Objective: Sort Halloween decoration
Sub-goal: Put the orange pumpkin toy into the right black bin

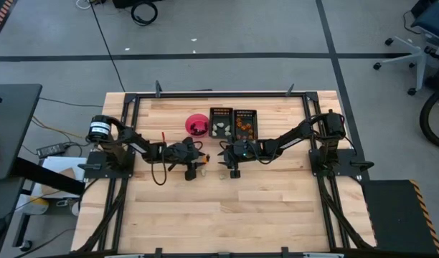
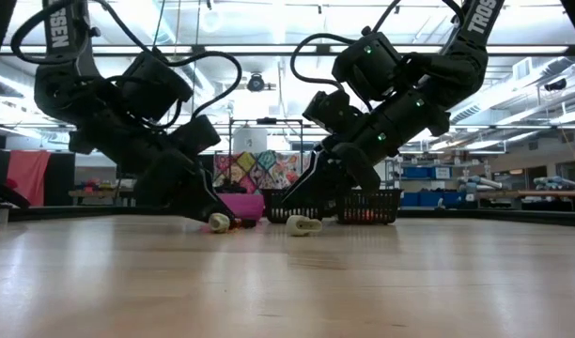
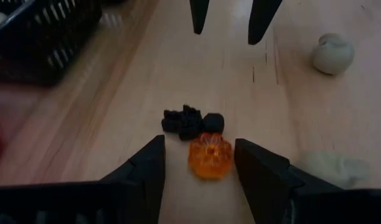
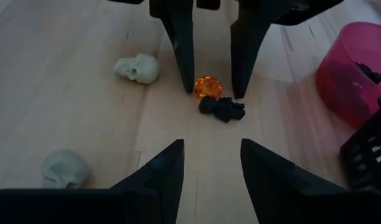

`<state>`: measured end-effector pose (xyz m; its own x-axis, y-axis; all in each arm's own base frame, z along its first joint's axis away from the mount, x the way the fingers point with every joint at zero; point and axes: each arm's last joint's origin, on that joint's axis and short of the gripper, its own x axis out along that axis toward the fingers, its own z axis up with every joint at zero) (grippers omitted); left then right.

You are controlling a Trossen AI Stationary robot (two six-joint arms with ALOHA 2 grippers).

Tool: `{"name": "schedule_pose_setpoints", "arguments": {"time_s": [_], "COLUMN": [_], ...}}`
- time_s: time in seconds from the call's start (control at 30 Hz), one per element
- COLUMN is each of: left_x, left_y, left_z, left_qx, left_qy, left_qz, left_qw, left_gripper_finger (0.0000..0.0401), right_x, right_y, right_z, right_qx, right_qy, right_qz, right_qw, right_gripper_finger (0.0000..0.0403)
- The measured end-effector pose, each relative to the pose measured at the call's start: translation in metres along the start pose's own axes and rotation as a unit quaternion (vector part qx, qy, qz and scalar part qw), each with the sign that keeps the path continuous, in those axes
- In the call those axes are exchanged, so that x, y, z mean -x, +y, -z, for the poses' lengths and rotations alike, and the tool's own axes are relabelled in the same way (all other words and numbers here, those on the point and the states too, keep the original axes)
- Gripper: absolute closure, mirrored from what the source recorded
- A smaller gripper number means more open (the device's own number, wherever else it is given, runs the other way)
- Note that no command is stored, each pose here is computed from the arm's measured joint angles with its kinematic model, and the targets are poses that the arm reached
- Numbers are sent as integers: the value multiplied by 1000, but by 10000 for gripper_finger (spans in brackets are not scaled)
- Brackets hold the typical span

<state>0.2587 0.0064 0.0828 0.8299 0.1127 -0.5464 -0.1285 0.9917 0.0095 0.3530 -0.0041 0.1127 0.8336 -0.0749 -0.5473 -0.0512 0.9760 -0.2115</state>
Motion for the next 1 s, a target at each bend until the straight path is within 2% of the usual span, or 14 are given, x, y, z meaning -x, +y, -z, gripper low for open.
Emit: {"name": "schedule_pose_setpoints", "arguments": {"time_s": [0.17, 0.53, 0.7, 1.0], "left_x": [-3, -3, 0, 6], "left_y": [0, 0, 0, -3], "left_z": [0, 2, -2, -16], "left_qx": [-1, -1, -8, -12], "left_qy": [4, 15, 7, -20], "left_qz": [0, -1, 2, 36], "left_qw": [1000, 1000, 1000, 999], "left_gripper_finger": [243, 345, 347, 346], "right_x": [0, 0, 7, 36], "right_y": [0, 0, 1, -4], "right_z": [0, 0, -8, -26], "right_qx": [0, 2, 4, 1], "right_qy": [0, 1, -6, 21], "right_qz": [0, 0, -1, 66], "right_qw": [1000, 1000, 1000, 998], "right_gripper_finger": [240, 241, 241, 241]}}
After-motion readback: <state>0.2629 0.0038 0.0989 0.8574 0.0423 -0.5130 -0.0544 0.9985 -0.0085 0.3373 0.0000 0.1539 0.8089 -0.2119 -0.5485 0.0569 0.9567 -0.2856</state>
